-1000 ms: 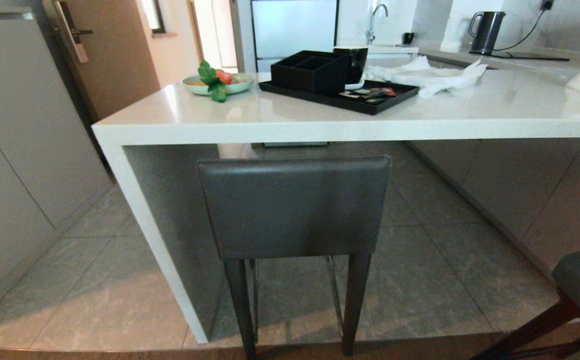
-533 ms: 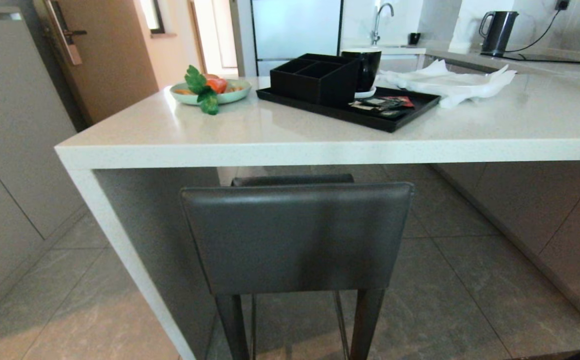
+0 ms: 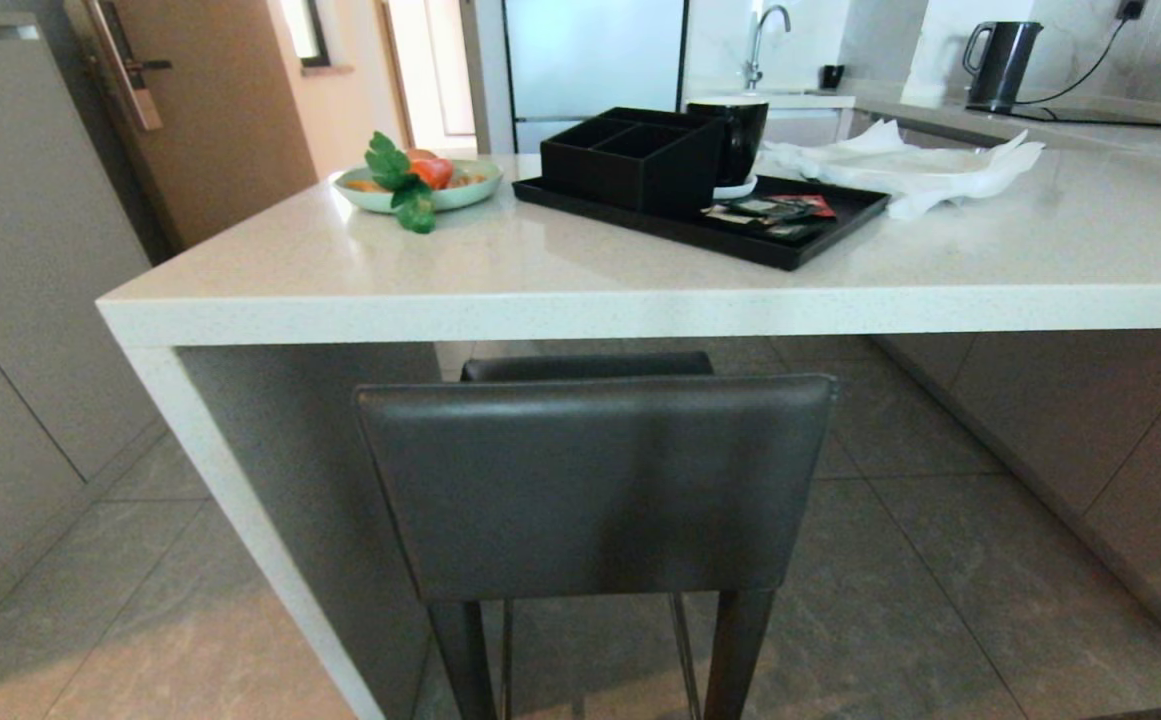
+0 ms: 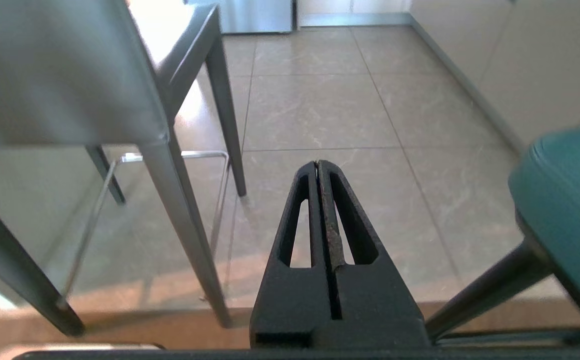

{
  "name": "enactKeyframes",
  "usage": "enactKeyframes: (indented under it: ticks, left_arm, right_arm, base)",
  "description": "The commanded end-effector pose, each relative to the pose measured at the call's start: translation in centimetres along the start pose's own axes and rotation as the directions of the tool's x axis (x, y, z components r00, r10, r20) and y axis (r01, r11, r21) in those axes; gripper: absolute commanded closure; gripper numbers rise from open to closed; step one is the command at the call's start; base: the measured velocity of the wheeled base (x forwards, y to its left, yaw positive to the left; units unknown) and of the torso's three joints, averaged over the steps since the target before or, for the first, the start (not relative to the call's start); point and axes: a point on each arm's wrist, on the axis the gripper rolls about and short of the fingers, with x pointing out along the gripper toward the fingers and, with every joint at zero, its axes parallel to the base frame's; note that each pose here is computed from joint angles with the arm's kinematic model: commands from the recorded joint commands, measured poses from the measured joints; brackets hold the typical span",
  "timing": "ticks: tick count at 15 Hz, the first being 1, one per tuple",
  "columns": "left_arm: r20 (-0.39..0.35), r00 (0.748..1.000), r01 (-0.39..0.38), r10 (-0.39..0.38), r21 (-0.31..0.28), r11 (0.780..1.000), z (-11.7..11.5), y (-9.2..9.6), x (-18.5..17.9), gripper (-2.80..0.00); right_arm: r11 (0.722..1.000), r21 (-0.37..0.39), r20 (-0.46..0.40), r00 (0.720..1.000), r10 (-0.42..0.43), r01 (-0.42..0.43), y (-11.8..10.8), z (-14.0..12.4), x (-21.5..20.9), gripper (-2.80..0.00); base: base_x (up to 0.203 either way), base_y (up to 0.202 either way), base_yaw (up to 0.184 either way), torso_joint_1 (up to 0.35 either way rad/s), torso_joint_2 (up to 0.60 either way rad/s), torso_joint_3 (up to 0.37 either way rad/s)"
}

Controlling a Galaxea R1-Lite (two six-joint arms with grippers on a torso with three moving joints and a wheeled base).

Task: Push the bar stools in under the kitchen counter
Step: Pull the gray chair out from under the dining table

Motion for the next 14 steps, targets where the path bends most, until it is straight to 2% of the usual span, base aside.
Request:
enactKeyframes:
  ticks: [1,3,5,7,9,11,14]
  left_arm:
    - [0.022,0.999,0.032,-0.032,0.002,0.999,1.3,-0.1,-0.1,0.0]
    - [-0.022,0.997,0.071,-0.071,0.0,0.997,3.3,-0.2,0.9,0.0]
    - [-0.038,0.995,0.093,-0.093,-0.002,0.996,5.5,-0.2,2.7,0.0]
    - [-0.045,0.992,0.114,-0.114,-0.004,0.993,7.7,-0.2,5.3,0.0]
    - [-0.076,0.988,0.137,-0.138,-0.013,0.99,8.9,-0.3,8.5,0.0]
    - [-0.118,0.973,0.193,-0.196,-0.036,0.981,9.1,-0.8,12.1,0.0]
    - [-0.154,0.948,0.27,-0.278,-0.068,0.96,7.4,-2.2,16.5,0.0]
  right_arm:
    - [1.0,-0.023,0.001,1.0,0.01,-0.01,0.0,0.1,0.0,0.0]
    - [0.999,-0.032,-0.009,1.0,0.015,-0.015,0.0,0.2,0.1,0.0]
    - [0.999,-0.04,0.003,1.0,0.03,-0.03,0.1,0.5,0.0,0.0]
    - [0.994,0.009,0.027,0.994,0.11,-0.11,0.2,3.2,-0.1,0.0]
    - [0.984,0.057,-0.037,0.985,0.168,-0.166,0.2,5.6,1.4,0.0]
    - [0.976,0.088,-0.084,0.975,0.208,-0.201,0.2,7.2,4.1,0.0]
    - [0.968,0.107,-0.106,0.965,0.238,-0.227,0.1,8.7,9.3,0.0]
  base:
    - [0.0,0.0,0.0,0.0,0.0,0.0]
    - [0.0,0.0,0.0,0.0,0.0,0.0]
    - [0.0,0.0,0.0,0.0,0.0,0.0]
    - [0.0,0.0,0.0,0.0,0.0,0.0]
    - [0.0,0.0,0.0,0.0,0.0,0.0]
    - [0.0,0.0,0.0,0.0,0.0,0.0]
    - [0.0,0.0,0.0,0.0,0.0,0.0]
